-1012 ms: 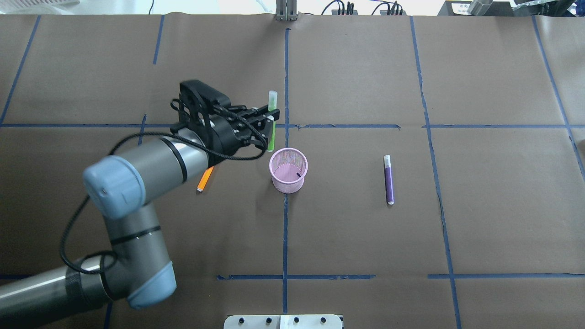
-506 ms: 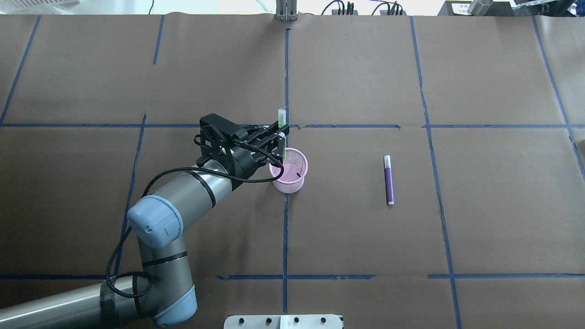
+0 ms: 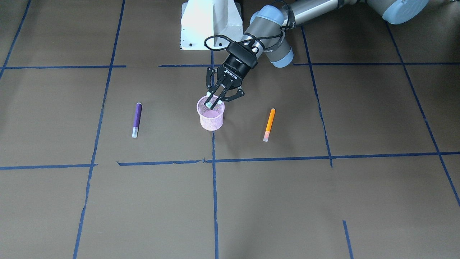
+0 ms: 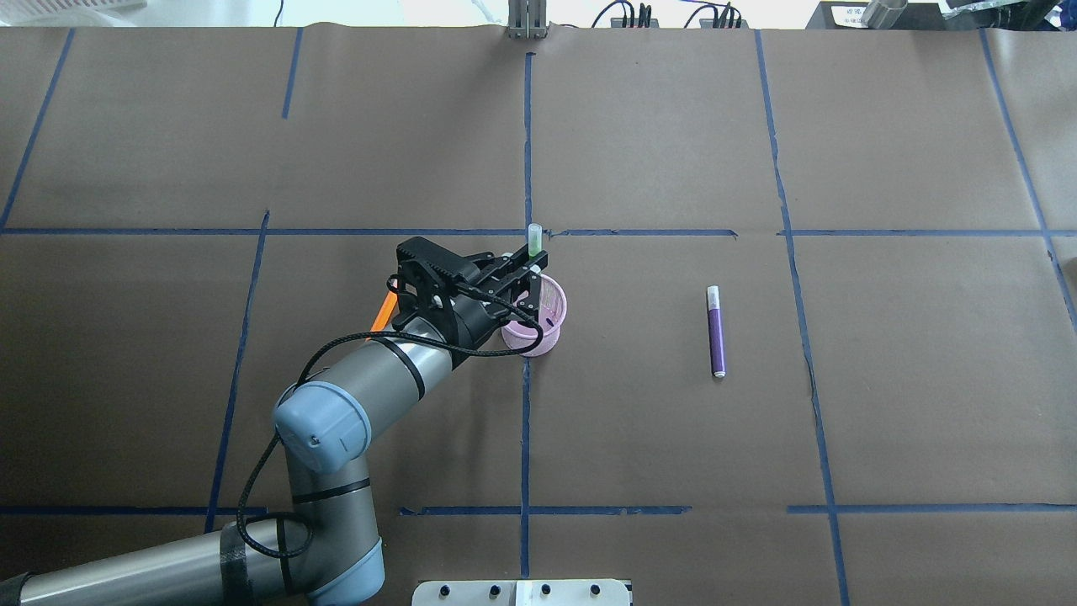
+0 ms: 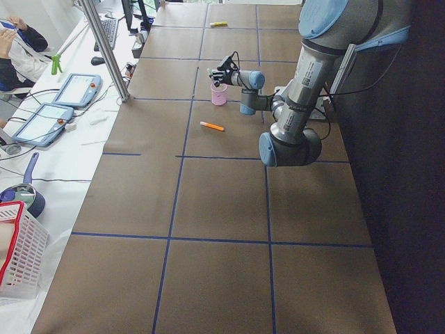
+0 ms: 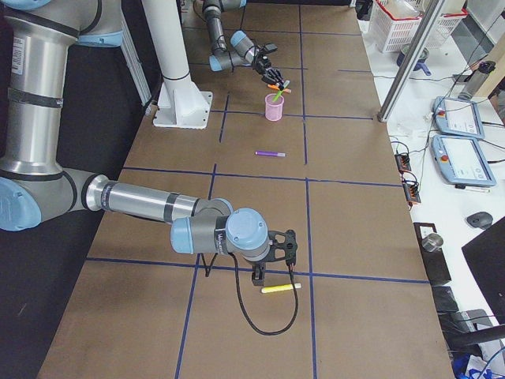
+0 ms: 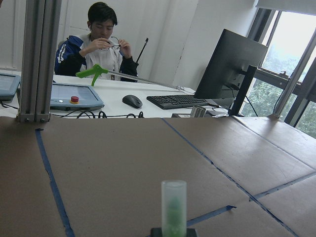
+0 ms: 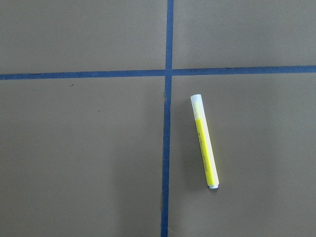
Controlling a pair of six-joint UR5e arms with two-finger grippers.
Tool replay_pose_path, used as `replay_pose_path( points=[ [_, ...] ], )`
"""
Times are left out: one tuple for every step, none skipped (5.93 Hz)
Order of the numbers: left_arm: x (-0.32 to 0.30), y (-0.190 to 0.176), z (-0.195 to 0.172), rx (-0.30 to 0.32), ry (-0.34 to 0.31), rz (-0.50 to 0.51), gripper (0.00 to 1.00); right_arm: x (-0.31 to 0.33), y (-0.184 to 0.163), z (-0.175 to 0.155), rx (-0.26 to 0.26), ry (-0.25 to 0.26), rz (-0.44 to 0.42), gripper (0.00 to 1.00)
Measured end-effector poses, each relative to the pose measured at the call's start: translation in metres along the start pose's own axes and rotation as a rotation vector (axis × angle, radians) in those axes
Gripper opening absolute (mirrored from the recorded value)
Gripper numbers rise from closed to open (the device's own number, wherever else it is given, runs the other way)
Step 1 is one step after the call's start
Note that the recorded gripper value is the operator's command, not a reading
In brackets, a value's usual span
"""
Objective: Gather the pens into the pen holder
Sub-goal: 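Lower the green marker into the pen cup and open the left gripper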
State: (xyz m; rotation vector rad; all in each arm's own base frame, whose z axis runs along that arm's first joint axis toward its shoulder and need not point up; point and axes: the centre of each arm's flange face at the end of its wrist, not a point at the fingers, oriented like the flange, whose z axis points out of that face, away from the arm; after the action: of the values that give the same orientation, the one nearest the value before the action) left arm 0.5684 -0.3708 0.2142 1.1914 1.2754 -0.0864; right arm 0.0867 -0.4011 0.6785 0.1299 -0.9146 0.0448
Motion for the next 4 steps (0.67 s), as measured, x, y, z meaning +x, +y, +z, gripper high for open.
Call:
replay_pose_path(
  points=[
    [0.0013, 0.0045, 0.0019, -0.01, 0.002, 0.029, 0.66, 0.0006, 0.0002, 0.0004, -0.001, 0.001, -0.001, 1.0],
    [0.0032, 0.0058, 0.0019, -0.022, 0.016, 0.084, 0.96, 0.0009, 0.0003, 0.0005, -0.001, 0.002, -0.001, 1.0],
    [0.0066, 0.0051, 0.0006, -0.034, 0.039, 0.119, 0.99, 0.001, 0.0003, 0.0006, -0.001, 0.003, -0.001, 1.0],
    [0.0109, 0.0, -0.0021, -0.032, 0.057, 0.124, 1.0, 0.0013, 0.0004, 0.0008, -0.002, 0.003, 0.001, 1.0]
  ],
)
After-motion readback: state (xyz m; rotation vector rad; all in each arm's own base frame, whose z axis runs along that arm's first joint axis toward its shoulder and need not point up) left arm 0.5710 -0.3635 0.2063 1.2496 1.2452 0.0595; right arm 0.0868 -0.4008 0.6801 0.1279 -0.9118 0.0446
